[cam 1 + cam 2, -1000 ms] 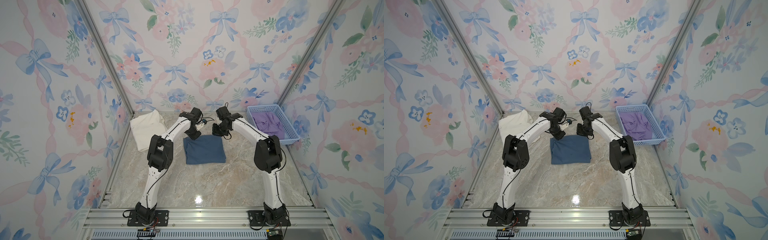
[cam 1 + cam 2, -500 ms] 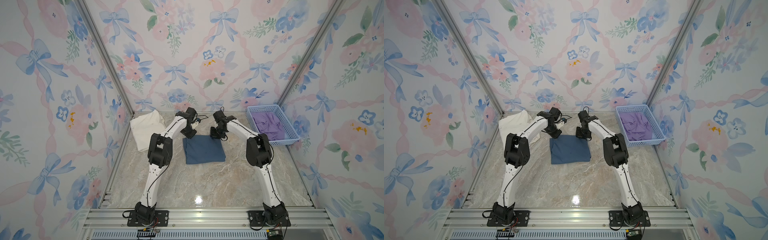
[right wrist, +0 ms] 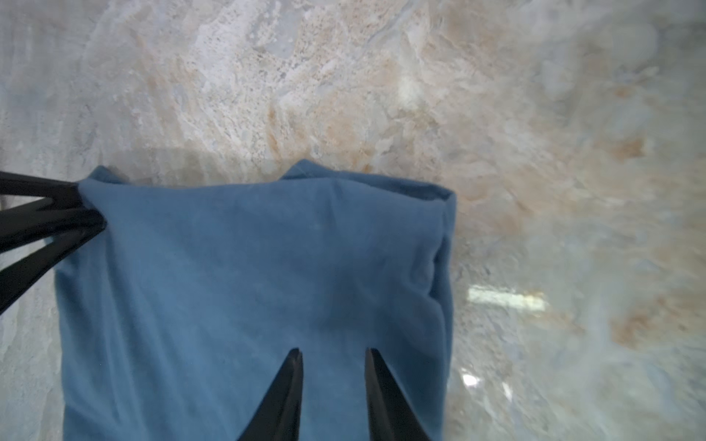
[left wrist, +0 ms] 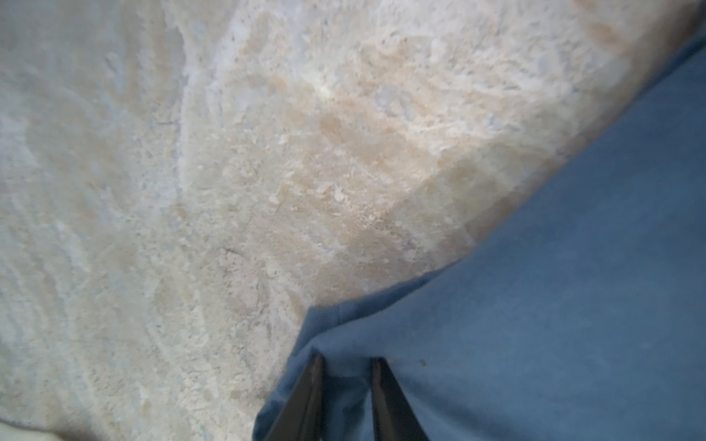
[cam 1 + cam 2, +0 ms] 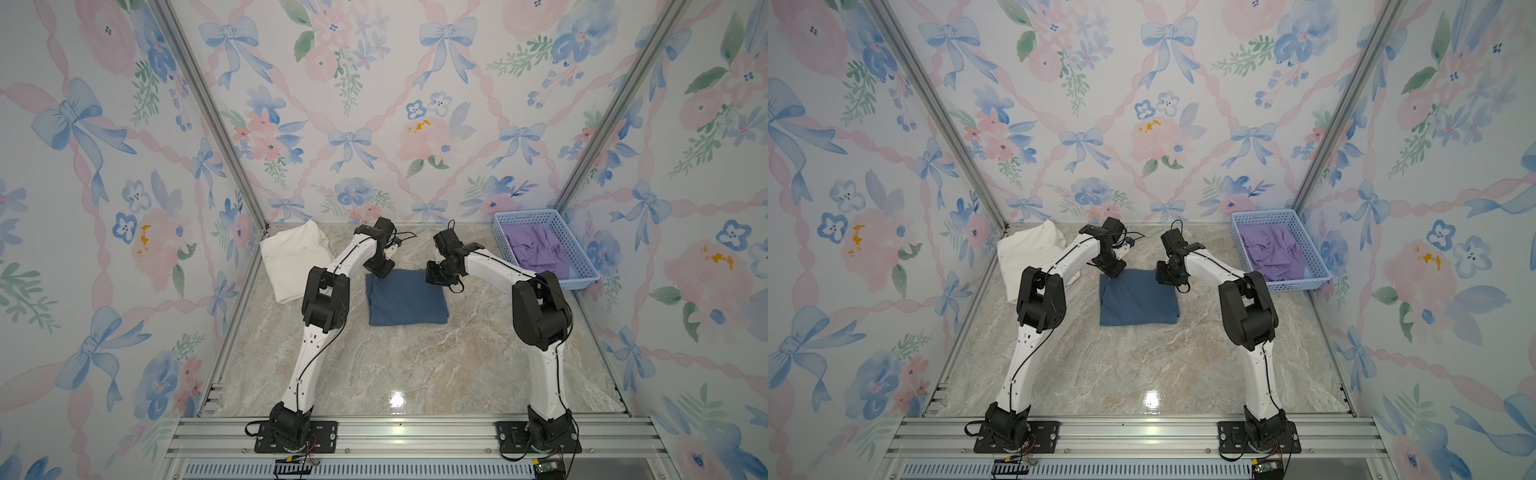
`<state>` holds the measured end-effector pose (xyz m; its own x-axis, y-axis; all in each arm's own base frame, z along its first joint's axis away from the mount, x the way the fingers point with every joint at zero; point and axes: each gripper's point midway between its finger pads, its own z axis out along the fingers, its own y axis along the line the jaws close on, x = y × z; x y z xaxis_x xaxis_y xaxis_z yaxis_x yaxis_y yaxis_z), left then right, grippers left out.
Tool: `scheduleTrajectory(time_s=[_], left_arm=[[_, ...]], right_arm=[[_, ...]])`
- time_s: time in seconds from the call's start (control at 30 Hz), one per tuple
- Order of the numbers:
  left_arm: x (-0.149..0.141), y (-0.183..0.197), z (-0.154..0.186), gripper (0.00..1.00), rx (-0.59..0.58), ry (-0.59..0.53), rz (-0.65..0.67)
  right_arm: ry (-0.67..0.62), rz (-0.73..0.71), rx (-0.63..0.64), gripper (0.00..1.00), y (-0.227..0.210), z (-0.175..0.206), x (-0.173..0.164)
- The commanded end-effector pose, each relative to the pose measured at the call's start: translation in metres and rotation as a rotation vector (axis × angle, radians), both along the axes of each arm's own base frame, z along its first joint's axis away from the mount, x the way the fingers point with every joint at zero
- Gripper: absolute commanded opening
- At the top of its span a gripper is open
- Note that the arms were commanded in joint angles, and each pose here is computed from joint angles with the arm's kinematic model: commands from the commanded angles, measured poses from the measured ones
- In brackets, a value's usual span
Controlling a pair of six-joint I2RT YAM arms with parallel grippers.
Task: Fold and stack t-shirts
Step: Smooth out the T-shirt at the center of the board, then move the T-shirt to the center of the board.
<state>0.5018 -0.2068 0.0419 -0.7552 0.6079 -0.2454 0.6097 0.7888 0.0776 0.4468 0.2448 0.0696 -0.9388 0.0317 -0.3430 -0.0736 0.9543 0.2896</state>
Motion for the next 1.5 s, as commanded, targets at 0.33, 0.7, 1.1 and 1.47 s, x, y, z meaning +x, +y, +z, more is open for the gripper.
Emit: scheduleTrajectory(time_s=[0.33,0.7,1.1,1.47], left_arm=[[0.018,0.072,0.106,0.31,-0.013,-0.193,0.226],[0.074,0.223,0.049,0.32,0.131,-0.202,0.575],[0.016,0.235,-0.031,0.3,0.138,0.064,0.556],[-0.077,0.136,-0.045,0.28,0.117,0.257,0.248]], right_arm=[[0.043,0.224,-0.037,0.33,0.062,0.021,-0.07],[0.122,0.222,-0.045,0.32,0.071,-0.013,-0.078],[0.286,0.072,-0.08,0.3,0.045,-0.064,-0.071],[0.378,-0.169,0.054,0.3,-0.01,-0.067,-0.077]])
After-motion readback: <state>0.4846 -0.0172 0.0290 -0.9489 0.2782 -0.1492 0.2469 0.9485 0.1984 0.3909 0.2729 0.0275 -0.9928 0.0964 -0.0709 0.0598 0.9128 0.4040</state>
